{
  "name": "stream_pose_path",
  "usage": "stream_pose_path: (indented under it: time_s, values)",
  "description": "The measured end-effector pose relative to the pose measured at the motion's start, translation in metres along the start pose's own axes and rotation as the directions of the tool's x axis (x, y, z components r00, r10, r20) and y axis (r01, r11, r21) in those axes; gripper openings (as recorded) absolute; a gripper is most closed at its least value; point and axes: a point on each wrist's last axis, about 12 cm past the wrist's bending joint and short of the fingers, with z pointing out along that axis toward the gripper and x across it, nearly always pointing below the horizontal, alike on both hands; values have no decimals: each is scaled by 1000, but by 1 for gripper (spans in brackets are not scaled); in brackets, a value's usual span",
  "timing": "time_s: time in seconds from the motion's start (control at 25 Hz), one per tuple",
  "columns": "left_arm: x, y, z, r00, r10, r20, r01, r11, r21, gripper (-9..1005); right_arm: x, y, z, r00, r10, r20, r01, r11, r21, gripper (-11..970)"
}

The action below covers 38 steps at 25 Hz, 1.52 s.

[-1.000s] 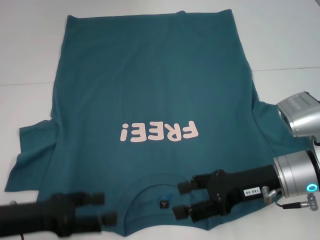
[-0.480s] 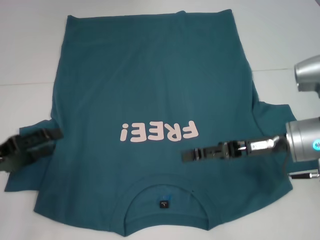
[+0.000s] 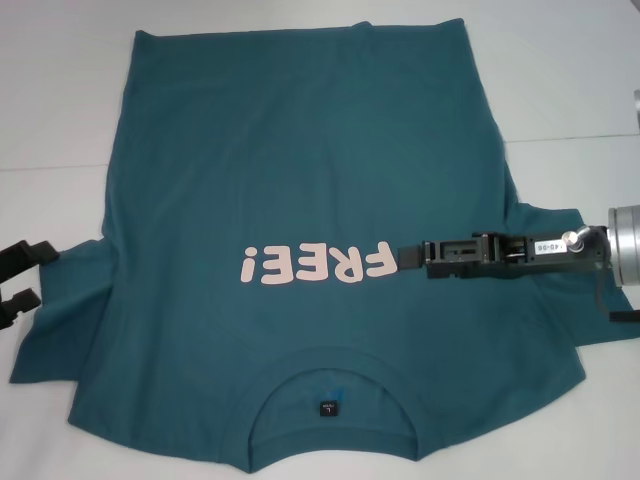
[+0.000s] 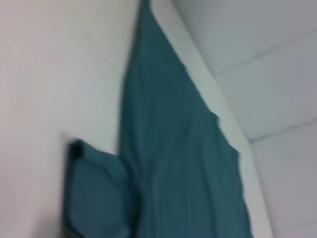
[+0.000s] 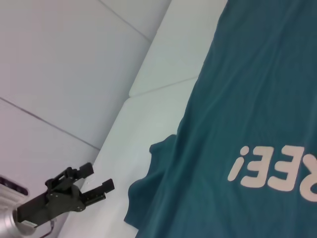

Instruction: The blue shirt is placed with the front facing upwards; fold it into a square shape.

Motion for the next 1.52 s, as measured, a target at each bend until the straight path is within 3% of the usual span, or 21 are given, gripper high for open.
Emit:
stream_pose_path:
  time_s: [0.16, 0.32, 0.48, 1.04, 1.52]
  values:
    - [-2, 3, 5, 1000, 15, 15, -14, 999, -42, 839, -3, 0, 0, 1000, -3, 9, 3, 1000, 9, 897]
    - [-5, 0, 13, 990, 139, -14, -139, 987, -77, 836, -4, -1, 0, 1000, -8, 10, 8, 1000, 17, 897]
    - [-9, 3, 18, 962, 268, -42, -272, 952, -138, 834, -4, -1, -1, 1000, -9, 12, 9, 1000, 21, 897]
    - [-4, 15, 22, 965, 258, -55, -264, 943, -201, 825, -3, -4, -4, 1000, -4, 23, 3, 1000, 31, 897]
    - [1, 16, 28, 961, 260, -97, -275, 940, -203, 817, -3, -6, -3, 1000, 3, 31, -4, 999, 41, 898]
